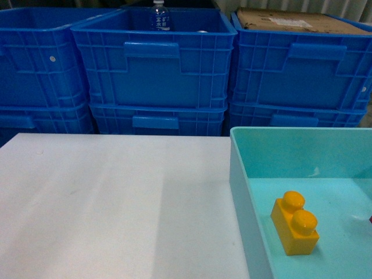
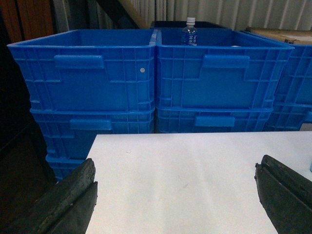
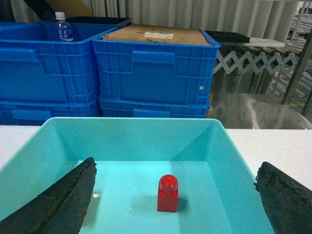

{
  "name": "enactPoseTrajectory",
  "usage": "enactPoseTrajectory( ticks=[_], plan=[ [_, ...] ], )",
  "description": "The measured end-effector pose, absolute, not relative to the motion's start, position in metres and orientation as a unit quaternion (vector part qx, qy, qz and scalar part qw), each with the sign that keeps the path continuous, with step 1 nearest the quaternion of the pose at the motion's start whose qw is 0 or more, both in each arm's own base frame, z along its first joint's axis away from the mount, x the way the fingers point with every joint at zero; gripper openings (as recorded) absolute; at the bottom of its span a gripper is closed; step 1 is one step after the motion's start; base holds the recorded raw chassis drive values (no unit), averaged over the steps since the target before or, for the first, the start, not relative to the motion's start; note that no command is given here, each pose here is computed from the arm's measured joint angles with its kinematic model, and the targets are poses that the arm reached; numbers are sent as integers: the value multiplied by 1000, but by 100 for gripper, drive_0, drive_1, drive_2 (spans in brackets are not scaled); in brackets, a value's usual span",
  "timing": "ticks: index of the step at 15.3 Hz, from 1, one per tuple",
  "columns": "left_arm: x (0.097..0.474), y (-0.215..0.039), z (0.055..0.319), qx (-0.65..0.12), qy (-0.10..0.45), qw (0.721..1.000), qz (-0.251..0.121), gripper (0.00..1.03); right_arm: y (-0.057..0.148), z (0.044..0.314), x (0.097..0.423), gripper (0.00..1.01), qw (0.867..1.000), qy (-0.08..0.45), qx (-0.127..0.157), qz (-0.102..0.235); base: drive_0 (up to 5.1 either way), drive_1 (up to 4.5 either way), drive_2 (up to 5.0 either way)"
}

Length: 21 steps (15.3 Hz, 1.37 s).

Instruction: Pick red block from blue box to shelf

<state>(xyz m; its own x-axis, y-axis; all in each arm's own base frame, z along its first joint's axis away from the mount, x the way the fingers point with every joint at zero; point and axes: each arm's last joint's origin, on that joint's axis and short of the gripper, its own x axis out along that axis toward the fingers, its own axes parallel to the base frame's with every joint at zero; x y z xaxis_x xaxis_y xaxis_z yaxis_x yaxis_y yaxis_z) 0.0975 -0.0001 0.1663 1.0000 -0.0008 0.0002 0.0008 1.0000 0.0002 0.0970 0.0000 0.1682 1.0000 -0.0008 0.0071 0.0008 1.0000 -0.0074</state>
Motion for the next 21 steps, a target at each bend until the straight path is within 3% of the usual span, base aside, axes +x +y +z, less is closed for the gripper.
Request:
enactPoseTrajectory(
  ticks=[21],
  plan=[
    [97, 0, 166, 0, 0, 1000, 0, 98, 0, 168, 97, 98, 1000, -4, -4, 0, 0, 0, 0]
  ],
)
